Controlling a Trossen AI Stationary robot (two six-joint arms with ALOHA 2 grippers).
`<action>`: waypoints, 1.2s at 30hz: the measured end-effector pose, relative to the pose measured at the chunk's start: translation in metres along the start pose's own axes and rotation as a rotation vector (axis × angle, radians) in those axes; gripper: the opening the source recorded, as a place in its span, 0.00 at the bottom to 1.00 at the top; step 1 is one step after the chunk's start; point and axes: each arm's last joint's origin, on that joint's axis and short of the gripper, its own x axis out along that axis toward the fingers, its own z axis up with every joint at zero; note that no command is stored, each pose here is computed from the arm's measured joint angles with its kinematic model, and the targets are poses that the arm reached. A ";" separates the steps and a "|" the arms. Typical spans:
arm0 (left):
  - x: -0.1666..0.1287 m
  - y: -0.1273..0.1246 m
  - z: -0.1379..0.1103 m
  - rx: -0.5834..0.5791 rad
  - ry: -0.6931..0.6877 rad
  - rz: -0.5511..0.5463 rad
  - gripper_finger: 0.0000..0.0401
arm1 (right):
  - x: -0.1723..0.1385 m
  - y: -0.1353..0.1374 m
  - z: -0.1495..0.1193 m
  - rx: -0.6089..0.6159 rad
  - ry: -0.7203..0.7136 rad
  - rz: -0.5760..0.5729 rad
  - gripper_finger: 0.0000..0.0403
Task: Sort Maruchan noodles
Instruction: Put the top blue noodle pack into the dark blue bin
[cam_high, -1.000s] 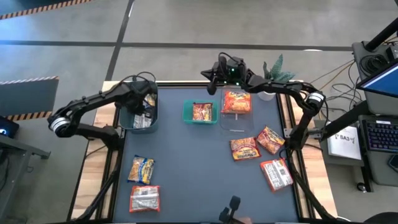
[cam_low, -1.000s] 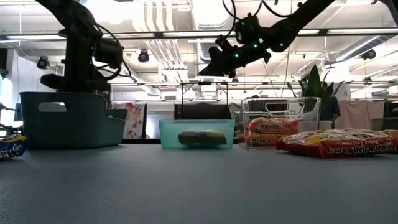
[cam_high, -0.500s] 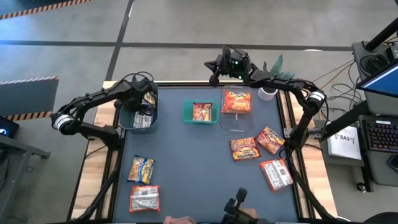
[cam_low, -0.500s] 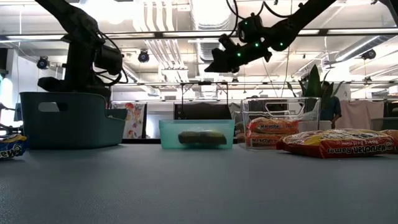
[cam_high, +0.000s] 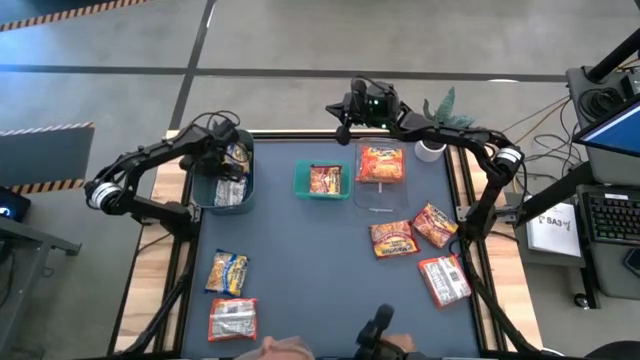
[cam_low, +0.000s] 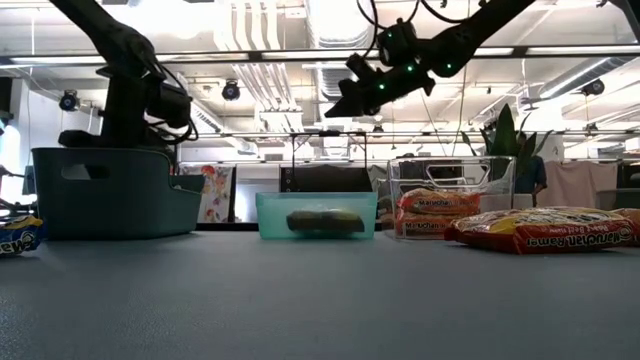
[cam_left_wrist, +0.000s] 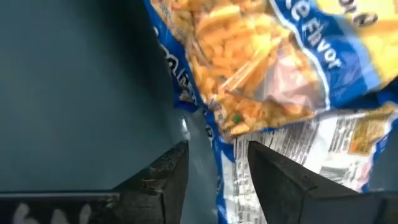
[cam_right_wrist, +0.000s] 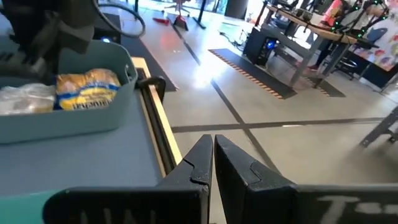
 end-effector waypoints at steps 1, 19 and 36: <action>0.000 0.001 0.001 -0.010 0.001 -0.020 0.37 | 0.000 -0.001 -0.001 -0.005 0.003 -0.006 0.02; 0.006 -0.001 -0.002 -0.078 0.045 -0.049 0.36 | -0.016 -0.052 0.064 0.393 -0.205 -0.099 0.02; 0.004 -0.003 -0.002 -0.060 0.089 -0.133 0.33 | -0.042 -0.067 0.133 0.445 -0.260 -0.103 0.02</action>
